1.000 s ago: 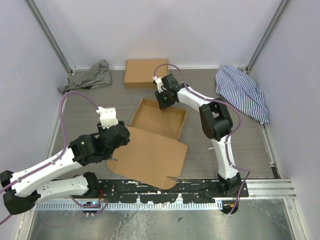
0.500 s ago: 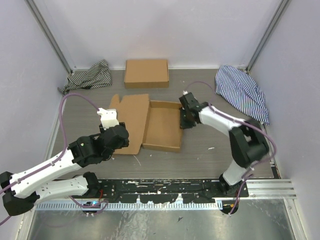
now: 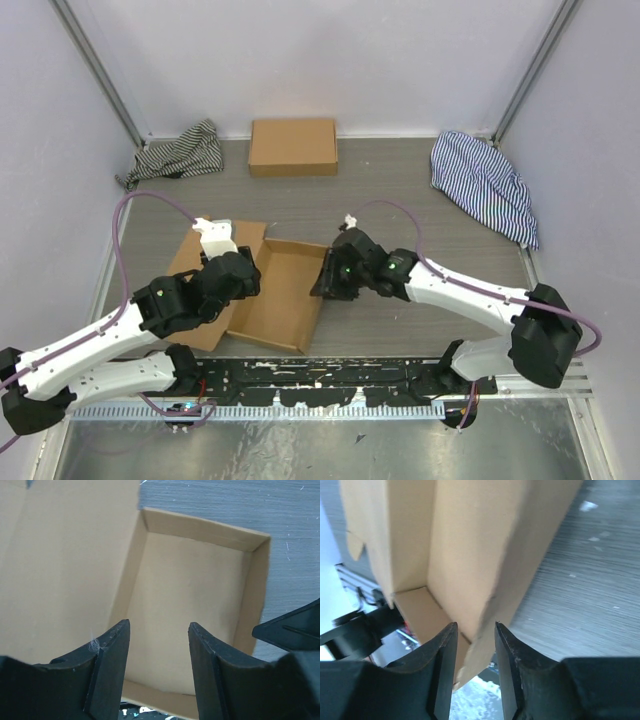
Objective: Fold the paper box
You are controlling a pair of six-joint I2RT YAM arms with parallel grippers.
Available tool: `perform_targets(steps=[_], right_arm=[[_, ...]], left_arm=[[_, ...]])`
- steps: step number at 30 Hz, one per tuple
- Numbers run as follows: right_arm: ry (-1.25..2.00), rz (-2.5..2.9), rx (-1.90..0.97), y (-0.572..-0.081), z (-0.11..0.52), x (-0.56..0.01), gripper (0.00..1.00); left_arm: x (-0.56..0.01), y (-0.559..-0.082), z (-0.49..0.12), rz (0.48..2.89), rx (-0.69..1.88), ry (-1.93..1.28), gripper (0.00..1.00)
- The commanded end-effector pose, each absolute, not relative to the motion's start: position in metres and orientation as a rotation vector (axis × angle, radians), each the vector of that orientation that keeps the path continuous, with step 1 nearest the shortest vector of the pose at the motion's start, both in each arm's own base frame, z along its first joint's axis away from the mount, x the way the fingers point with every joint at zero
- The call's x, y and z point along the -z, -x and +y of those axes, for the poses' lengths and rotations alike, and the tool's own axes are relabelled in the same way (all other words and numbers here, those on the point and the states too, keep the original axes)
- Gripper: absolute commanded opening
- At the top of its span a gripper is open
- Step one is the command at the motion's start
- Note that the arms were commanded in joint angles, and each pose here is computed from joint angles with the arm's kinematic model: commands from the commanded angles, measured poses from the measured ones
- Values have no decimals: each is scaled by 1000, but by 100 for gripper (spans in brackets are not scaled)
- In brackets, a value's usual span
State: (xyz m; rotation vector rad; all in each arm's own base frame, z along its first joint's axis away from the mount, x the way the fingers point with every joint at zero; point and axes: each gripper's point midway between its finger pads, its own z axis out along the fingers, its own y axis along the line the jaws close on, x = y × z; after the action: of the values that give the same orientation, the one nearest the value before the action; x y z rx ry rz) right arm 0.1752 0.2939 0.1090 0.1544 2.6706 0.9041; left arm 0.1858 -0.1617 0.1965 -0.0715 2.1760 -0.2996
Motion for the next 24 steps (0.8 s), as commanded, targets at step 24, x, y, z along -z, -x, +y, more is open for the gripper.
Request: perform_targets(steps=[24], right_arm=[[1163,2158,-741,-326,380,-146,55]], left_arm=[[-199,-185,-125,2110,225,184,57]])
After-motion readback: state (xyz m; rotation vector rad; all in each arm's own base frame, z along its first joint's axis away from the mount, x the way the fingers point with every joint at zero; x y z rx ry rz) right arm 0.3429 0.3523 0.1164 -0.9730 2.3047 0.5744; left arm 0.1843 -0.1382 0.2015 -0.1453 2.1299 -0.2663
